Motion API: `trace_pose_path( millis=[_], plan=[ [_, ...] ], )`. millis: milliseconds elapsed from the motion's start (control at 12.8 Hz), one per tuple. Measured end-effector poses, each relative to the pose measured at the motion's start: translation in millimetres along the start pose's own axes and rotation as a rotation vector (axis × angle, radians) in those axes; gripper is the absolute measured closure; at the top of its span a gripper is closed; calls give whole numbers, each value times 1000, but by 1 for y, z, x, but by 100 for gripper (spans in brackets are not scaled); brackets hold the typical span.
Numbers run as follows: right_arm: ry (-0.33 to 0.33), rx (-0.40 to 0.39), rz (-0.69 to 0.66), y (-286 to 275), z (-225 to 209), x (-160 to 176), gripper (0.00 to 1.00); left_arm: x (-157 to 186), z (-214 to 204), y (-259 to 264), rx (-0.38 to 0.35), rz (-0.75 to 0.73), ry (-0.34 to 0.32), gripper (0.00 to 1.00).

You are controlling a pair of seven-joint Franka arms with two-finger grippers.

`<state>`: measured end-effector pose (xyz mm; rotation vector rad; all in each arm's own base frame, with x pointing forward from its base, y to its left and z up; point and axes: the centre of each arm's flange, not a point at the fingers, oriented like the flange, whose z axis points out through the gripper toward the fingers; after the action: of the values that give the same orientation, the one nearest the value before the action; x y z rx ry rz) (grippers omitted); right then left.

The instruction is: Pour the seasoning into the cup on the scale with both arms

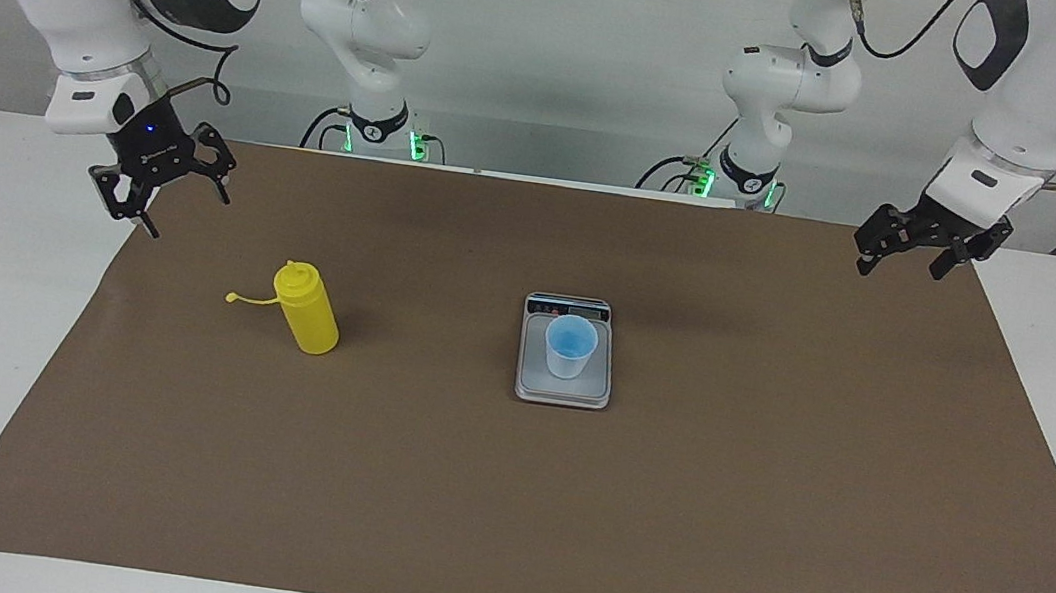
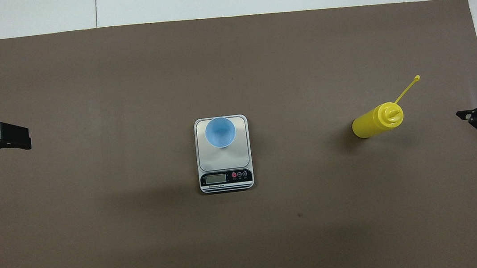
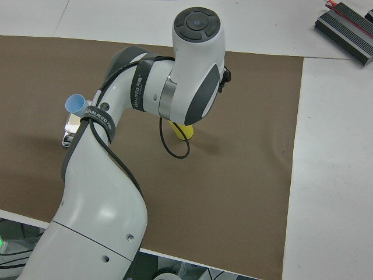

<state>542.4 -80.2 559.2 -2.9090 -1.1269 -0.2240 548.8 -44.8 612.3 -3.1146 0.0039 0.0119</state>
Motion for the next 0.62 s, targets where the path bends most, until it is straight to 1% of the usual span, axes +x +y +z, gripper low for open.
trace_pose_path(
  millis=[78,234,467,623],
  plan=[
    [-12,-7,59,-8,-9,11,0,0,0,0,0,0,0,0],
    [-21,-26,178,-15,-19,22,0,0,0,0,0,0,0,0],
    [-4,-39,394,-22,-32,34,0,0,0,0,0,0,0,0],
    [-11,-43,547,-34,-38,49,0,0,0,0,0,0,0,0]
  ],
)
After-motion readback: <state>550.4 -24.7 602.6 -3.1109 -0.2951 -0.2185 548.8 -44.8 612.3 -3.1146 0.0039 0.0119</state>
